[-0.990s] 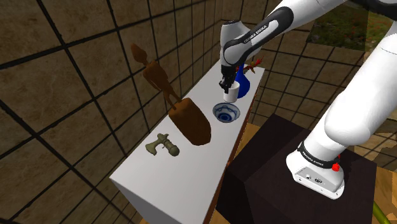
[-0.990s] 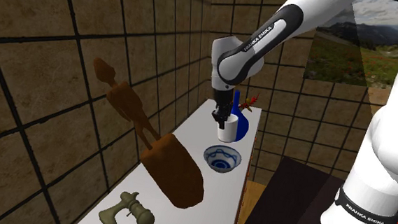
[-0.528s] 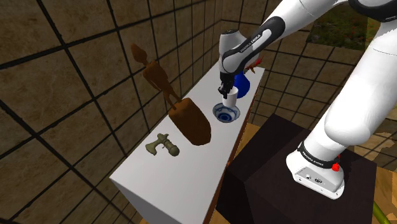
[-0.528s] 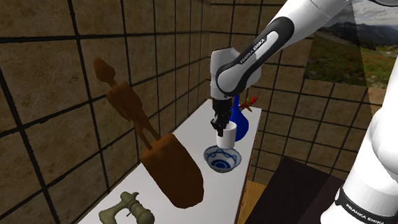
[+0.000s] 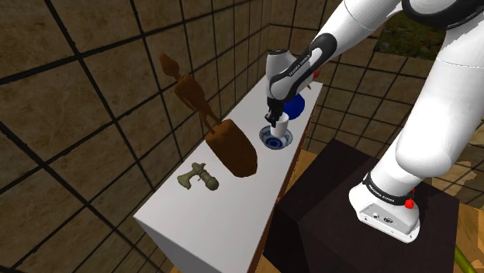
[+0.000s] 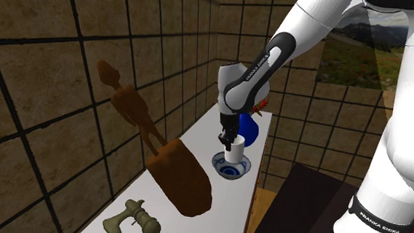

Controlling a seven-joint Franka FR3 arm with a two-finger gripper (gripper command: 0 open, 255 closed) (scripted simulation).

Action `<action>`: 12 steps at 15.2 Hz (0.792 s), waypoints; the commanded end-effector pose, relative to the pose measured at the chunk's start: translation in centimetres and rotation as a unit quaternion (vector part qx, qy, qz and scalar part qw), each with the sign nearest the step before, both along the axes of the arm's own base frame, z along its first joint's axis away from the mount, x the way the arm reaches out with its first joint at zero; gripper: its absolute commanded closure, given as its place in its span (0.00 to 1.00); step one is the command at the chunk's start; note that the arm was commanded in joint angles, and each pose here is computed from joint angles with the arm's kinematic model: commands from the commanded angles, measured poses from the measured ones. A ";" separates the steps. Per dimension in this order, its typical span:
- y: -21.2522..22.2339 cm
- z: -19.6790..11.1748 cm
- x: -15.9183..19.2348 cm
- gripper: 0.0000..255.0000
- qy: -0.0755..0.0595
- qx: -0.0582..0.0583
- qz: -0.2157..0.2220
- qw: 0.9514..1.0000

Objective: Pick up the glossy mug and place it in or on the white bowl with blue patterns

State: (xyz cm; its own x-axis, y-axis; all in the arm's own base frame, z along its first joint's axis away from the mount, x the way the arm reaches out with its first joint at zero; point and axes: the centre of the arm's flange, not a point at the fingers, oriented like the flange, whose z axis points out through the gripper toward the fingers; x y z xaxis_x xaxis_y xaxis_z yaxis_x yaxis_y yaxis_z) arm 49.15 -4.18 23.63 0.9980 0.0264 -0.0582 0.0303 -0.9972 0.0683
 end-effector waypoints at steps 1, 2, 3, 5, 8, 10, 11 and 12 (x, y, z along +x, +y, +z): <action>0.0 -0.6 -0.1 1.00 0.000 0.000 0.000 1.000; 0.0 -0.6 -0.1 1.00 0.000 0.000 0.000 1.000; 0.0 -0.6 -0.1 1.00 0.000 0.000 0.000 1.000; 0.0 -0.6 -0.1 1.00 0.000 0.000 0.000 1.000; 0.0 -0.6 -0.1 1.00 0.000 0.000 0.000 1.000; 0.0 -0.6 -0.1 0.00 0.000 0.000 0.000 1.000; 0.0 -0.6 -0.1 0.00 0.000 0.000 0.000 1.000; 0.0 -0.6 -0.1 0.00 0.000 0.000 0.000 1.000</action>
State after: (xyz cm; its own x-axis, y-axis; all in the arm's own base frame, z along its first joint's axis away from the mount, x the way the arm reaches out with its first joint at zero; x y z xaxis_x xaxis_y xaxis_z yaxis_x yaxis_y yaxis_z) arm 49.07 -4.23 23.06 0.9980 0.0264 -0.0574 0.0303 -0.9972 0.0684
